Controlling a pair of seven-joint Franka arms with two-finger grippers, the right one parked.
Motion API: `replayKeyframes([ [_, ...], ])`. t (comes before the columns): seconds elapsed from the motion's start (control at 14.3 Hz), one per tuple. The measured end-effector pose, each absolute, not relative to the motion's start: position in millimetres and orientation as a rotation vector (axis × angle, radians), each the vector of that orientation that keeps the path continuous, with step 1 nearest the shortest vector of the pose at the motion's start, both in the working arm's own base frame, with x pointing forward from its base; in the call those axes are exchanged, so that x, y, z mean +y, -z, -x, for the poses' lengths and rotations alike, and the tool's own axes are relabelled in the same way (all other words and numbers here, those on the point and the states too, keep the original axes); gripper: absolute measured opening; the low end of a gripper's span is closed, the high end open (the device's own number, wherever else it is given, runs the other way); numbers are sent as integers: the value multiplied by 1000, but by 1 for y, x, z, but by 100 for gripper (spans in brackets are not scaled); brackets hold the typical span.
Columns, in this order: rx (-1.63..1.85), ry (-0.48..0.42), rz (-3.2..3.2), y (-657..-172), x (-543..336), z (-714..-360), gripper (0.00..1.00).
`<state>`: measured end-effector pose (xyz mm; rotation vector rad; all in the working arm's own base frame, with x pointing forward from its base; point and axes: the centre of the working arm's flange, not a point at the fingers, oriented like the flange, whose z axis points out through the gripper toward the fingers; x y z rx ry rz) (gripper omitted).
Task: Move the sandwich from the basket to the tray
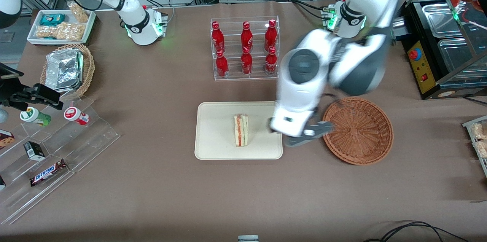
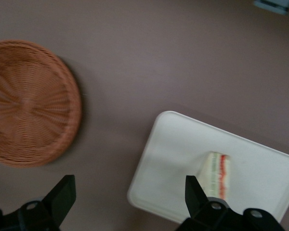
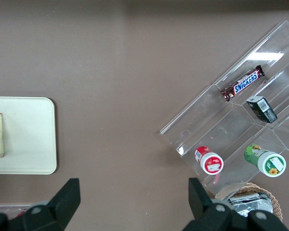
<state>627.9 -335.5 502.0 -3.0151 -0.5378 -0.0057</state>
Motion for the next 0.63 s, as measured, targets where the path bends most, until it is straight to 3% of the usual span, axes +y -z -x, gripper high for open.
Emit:
replayKeyframes([
  [0.42,-431,-247,3004,-554,-124,-651,100],
  [0.63,-375,-314,3033,-566,-25,-651,100],
])
